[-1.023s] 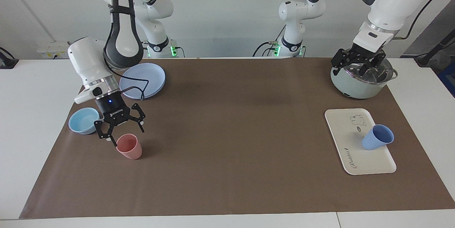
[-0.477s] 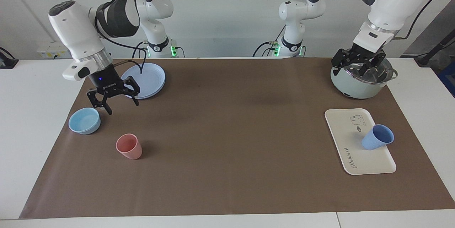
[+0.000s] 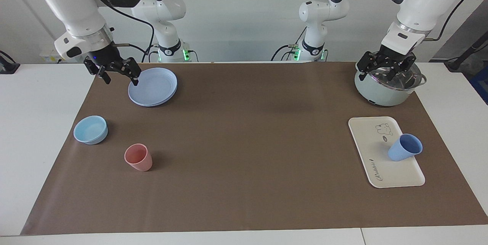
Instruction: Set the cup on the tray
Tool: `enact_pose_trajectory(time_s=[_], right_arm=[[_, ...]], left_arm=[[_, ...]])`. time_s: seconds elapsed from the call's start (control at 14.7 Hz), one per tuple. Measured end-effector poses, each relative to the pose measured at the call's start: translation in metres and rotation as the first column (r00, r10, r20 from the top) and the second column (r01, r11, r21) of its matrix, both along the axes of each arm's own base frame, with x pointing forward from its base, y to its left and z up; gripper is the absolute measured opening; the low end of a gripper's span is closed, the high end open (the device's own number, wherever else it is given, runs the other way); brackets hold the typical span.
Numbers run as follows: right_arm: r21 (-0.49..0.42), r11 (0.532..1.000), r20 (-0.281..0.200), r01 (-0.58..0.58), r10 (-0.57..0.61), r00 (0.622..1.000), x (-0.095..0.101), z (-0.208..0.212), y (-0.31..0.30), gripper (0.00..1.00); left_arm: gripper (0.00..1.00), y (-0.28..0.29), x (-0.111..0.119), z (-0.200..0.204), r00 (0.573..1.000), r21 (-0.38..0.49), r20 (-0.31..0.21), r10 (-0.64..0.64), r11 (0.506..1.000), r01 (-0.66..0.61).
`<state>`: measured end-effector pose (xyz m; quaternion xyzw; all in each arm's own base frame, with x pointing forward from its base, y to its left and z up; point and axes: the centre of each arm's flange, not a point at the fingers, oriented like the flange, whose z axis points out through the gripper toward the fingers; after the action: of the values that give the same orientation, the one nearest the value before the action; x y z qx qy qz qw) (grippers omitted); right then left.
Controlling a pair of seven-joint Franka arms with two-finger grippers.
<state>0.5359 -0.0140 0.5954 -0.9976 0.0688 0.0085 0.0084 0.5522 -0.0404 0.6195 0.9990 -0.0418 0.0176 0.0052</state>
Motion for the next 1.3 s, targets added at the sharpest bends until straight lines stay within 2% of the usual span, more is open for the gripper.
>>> enact_pose_trajectory(time_s=[0.2, 0.68, 1.3], right_arm=[[0.0, 1.0, -0.029, 0.003, -0.003, 1.0, -0.006, 0.02, -0.002, 1.0], [-0.036, 0.998, -0.023, -0.042, 0.041, 0.999, -0.007, 0.03, 0.0, 1.0], [-0.04, 0.997, -0.017, -0.065, 0.064, 0.998, -0.006, 0.031, 0.002, 1.0]], left_arm=[[1.0, 0.001, -0.002, 0.007, 1.0, 0.0, 0.011, 0.002, 1.0, -0.002], [1.0, 0.01, -0.003, 0.009, 1.0, 0.001, 0.013, 0.019, 1.0, -0.019], [1.0, 0.011, -0.003, 0.008, 1.0, 0.001, 0.008, 0.02, 1.0, -0.02]])
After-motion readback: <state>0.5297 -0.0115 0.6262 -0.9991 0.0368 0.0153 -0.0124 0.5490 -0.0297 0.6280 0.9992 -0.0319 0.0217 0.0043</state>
